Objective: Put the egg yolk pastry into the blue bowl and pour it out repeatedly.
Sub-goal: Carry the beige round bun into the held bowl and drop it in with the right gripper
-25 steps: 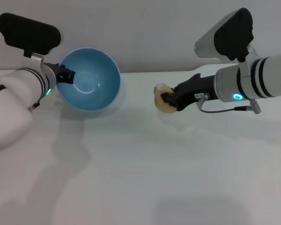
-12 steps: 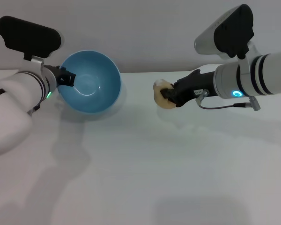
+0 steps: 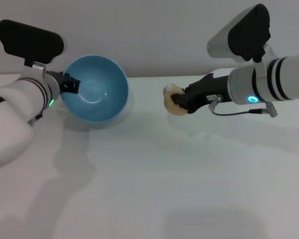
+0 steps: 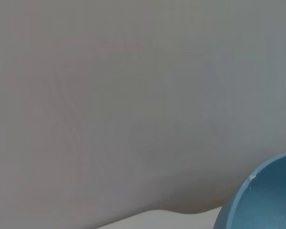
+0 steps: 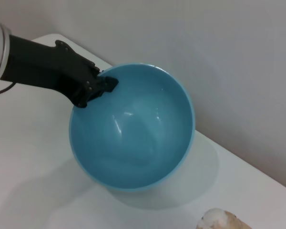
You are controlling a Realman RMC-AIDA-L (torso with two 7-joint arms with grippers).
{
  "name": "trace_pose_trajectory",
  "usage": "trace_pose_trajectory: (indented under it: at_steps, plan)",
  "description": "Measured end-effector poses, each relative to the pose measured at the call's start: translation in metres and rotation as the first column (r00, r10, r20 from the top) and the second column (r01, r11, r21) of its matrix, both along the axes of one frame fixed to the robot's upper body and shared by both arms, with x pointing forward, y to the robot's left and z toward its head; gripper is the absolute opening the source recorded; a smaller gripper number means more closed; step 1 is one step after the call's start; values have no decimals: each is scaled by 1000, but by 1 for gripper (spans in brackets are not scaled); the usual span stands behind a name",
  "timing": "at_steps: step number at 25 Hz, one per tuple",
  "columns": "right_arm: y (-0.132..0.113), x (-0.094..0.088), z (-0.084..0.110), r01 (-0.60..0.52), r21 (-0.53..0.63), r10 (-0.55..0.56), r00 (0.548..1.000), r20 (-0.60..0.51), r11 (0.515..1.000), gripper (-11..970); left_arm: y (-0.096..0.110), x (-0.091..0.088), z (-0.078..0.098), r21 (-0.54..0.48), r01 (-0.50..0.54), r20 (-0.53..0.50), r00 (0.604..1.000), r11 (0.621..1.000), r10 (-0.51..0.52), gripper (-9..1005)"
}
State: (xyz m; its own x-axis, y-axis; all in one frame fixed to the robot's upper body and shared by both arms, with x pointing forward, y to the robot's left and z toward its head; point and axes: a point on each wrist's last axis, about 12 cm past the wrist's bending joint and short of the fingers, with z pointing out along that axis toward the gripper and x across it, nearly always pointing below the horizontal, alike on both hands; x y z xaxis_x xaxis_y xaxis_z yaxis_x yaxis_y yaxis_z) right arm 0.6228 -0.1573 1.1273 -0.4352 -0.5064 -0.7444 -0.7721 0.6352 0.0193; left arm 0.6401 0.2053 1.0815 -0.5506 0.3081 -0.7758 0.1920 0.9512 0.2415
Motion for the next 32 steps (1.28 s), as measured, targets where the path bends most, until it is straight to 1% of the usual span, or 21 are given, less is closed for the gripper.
trace_pose_trajectory:
  at_steps: [7, 17, 26, 32]
  plan:
    - [-2, -2, -5, -19, -21, 19, 1000, 11, 1000, 61, -4, -2, 8, -23, 12, 30, 999, 1000, -12, 13]
    - [-3, 1, -3, -37, -75, 40, 998, 43, 996, 60, -4, -4, 7, -50, -6, 25, 1000, 999, 8, 13]
    - [2, 4, 2, -61, -103, 67, 996, 63, 993, 56, -1, -7, 4, -57, -23, 14, 1000, 998, 24, 13]
    - [2, 4, 2, -63, -108, 71, 996, 63, 992, 54, 1, -8, 2, -56, -27, 9, 1000, 998, 27, 13]
